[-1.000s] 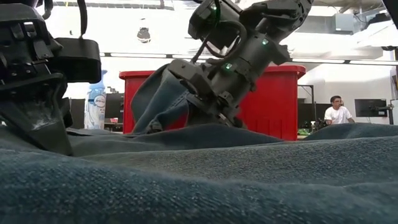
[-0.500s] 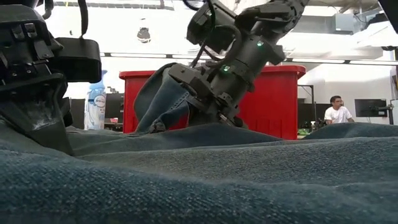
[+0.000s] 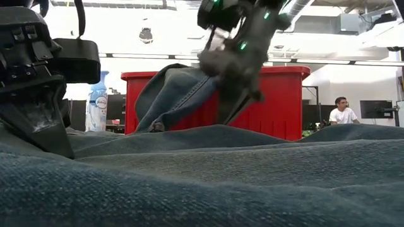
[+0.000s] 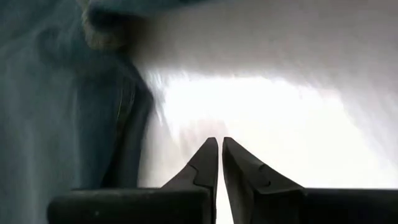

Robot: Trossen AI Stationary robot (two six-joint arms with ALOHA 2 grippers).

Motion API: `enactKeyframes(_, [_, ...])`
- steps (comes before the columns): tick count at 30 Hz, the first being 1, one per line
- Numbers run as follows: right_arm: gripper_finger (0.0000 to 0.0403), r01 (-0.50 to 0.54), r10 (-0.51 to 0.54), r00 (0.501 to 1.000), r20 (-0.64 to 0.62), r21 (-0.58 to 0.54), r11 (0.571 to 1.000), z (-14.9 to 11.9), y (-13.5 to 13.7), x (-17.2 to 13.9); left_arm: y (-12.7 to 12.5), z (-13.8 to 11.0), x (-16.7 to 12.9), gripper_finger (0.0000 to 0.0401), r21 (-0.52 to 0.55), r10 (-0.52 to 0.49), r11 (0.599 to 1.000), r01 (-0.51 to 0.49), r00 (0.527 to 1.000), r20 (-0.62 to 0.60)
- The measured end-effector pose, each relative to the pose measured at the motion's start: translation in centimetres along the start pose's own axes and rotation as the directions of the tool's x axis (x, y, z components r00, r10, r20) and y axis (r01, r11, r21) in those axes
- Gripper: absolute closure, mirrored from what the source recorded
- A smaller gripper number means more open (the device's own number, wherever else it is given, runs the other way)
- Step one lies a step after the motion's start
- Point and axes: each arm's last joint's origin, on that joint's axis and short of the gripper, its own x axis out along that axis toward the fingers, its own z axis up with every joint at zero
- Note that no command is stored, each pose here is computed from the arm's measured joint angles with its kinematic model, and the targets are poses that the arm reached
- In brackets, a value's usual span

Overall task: Fold Laundry from Bin
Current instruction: Fold the black pants from the red bin

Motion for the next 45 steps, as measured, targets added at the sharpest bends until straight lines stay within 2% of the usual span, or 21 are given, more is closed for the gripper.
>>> enactKeyframes(5, [0.0351, 0.03, -0.03, 1.0, 0.007, 0.002, 1.0, -0.6, -0.5, -4.6, 0.1, 0.0, 0.0, 0.0375, 0.0, 0.008, 1.0, -0.008, 1.0, 0.001])
enactKeyframes(11, [0.0351, 0.017, -0.024, 0.992, 0.122, 0.054, 0.998, -1.9, -0.6, -11.4, -0.1, 0.2, -0.2, 0.0316, -0.01, -0.006, 1.0, 0.006, 1.0, 0.018])
enactKeyframes(14, [0.0348, -0.032, 0.011, 0.976, 0.219, 0.091, 0.995, -2.4, -0.4, -14.3, 0.0, 0.8, -0.7, 0.0279, -0.011, -0.014, 1.0, 0.015, 0.999, 0.031])
enactKeyframes(17, [0.0331, -0.092, 0.052, 0.963, 0.264, 0.139, 0.986, -2.6, -0.4, -15.8, 0.0, 1.7, -1.6, 0.0241, -0.015, -0.034, 0.999, 0.035, 0.998, 0.06])
enactKeyframes(22, [0.0277, -0.153, 0.091, 0.941, 0.325, 0.171, 0.973, -2.6, 0.2, -16.6, -0.3, 3.5, -4.0, 0.0191, -0.039, -0.121, 0.991, 0.126, 0.987, 0.104])
enactKeyframes(26, [0.0238, -0.169, 0.108, 0.929, 0.353, 0.146, 0.975, -2.6, 0.8, -16.7, -0.4, 4.0, -6.1, 0.0179, -0.07, -0.174, 0.981, 0.182, 0.978, 0.115])
enactKeyframes(28, [0.0227, -0.082, 0.003, 0.909, 0.417, 0.173, 0.982, -2.6, 0.6, -16.8, -0.2, 4.2, -7.2, 0.0179, -0.087, -0.15, 0.982, 0.166, 0.975, 0.166])
enactKeyframes(31, [0.0223, 0.068, -0.226, 0.807, 0.546, 0.293, 0.954, -2.2, -0.1, -17.0, 0.6, 4.8, -8.7, 0.0181, -0.115, -0.049, 0.989, 0.089, 0.949, 0.312])
enactKeyframes(32, [0.0223, 0.084, -0.272, 0.773, 0.573, 0.332, 0.939, -1.9, -0.4, -17.1, 0.9, 5.1, -9.3, 0.0181, -0.131, -0.014, 0.989, 0.066, 0.932, 0.362])
enactKeyframes(34, [0.0223, 0.081, -0.308, 0.746, 0.591, 0.378, 0.922, -1.2, -1.1, -17.1, 1.4, 5.8, -10.1, 0.0181, -0.165, 0.032, 0.985, 0.045, 0.898, 0.44])
enactKeyframes(38, [0.022, 0.052, -0.327, 0.739, 0.589, 0.434, 0.899, 0.5, -2.3, -16.3, 2.3, 7.0, -11.0, 0.0181, -0.183, 0.08, 0.983, 0.013, 0.868, 0.49])
enactKeyframes(41, [0.0215, 0.082, -0.361, 0.752, 0.552, 0.464, 0.882, 1.6, -3.4, -14.8, 2.9, 7.4, -10.9, 0.0181, -0.201, 0.108, 0.979, -0.01, 0.87, 0.482])
enactKeyframes(45, [0.0203, 0.048, -0.333, 0.78, 0.53, 0.48, 0.876, 3.3, -4.5, -12.9, 3.1, 7.6, -10.8, 0.0182, -0.221, 0.116, 0.975, -0.009, 0.873, 0.475])
